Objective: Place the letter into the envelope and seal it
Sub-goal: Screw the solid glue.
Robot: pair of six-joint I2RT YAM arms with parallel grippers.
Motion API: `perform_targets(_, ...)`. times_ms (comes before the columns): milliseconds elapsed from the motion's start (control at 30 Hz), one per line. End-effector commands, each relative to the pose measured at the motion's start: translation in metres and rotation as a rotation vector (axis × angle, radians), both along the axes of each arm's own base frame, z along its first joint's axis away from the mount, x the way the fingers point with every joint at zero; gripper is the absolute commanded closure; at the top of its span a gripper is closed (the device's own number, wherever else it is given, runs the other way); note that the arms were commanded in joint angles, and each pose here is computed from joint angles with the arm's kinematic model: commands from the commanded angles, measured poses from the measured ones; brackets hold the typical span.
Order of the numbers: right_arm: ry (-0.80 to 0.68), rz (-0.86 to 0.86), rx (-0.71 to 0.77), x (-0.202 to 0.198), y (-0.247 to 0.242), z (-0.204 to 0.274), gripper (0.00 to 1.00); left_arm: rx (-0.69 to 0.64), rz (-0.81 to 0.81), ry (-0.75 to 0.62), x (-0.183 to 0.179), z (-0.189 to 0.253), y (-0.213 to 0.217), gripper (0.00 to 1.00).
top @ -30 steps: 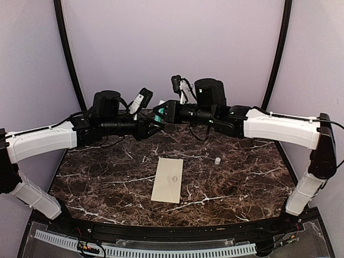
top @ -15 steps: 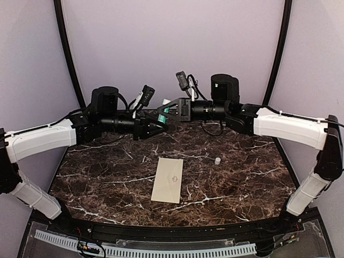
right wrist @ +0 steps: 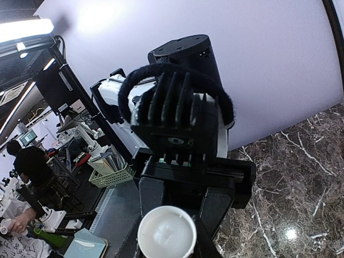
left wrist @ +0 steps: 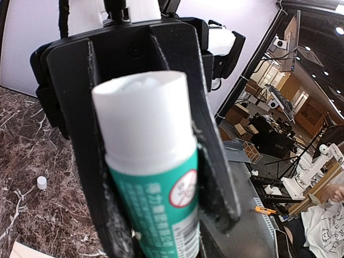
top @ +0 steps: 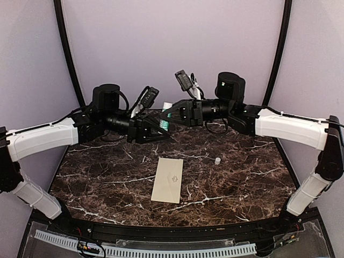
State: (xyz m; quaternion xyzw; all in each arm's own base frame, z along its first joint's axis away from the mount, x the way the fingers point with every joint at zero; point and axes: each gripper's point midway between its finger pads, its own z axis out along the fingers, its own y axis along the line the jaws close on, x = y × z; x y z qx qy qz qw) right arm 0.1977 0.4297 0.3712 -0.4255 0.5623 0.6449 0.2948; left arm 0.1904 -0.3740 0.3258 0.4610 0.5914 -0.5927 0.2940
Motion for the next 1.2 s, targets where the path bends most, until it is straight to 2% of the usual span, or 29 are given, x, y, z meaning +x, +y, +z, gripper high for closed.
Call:
perform_targets(0, -0.045, 0.024, 0.051, -0.013, -0.012, 0.019, 1.00, -0.047, -0.071, -0.032, -0.010, 0.013, -0.001, 0.96)
perform_targets(33, -0.046, -0.020, 0.048, -0.007, -0.012, 0.019, 1.00, -0.047, -0.058, -0.039, -0.008, 0.014, -0.001, 0.83)
perform_targets(67, -0.049, -0.074, 0.045, 0.000, -0.013, 0.018, 1.00, -0.046, -0.047, -0.045, -0.007, 0.013, -0.001, 0.74)
perform_targets(133, -0.057, -0.186, 0.039, 0.014, -0.017, 0.019, 1.00, -0.045, 0.005, -0.075, -0.001, 0.014, 0.001, 0.43)
perform_targets(200, -0.057, -0.314, 0.027, 0.031, -0.023, 0.018, 1.00, -0.043, 0.092, -0.115, 0.008, 0.015, 0.004, 0.33)
perform_targets(267, -0.041, -0.450, 0.001, 0.050, -0.032, 0.016, 1.00, -0.037, 0.218, -0.164, 0.024, 0.016, 0.010, 0.28)
perform_targets(367, -0.017, -0.614, -0.025, 0.070, -0.048, 0.009, 1.00, -0.028, 0.420, -0.223, 0.048, 0.020, 0.025, 0.27)
perform_targets(500, 0.033, -0.715, -0.024, 0.082, -0.057, 0.005, 1.00, -0.018, 0.444, -0.227, 0.053, 0.018, 0.026, 0.26)
perform_targets(667, 0.041, -0.689, -0.029, 0.077, -0.034, 0.002, 1.00, 0.021, 0.413, -0.169, 0.056, 0.001, 0.016, 0.26)
perform_targets(1000, 0.061, -0.604, -0.032, 0.065, -0.005, -0.006, 1.00, 0.060, 0.438, -0.149, 0.064, -0.009, 0.013, 0.27)
perform_targets(1167, 0.061, -0.587, -0.032, 0.063, 0.002, -0.008, 1.00, 0.061, 0.424, -0.129, 0.064, -0.012, 0.011, 0.32)
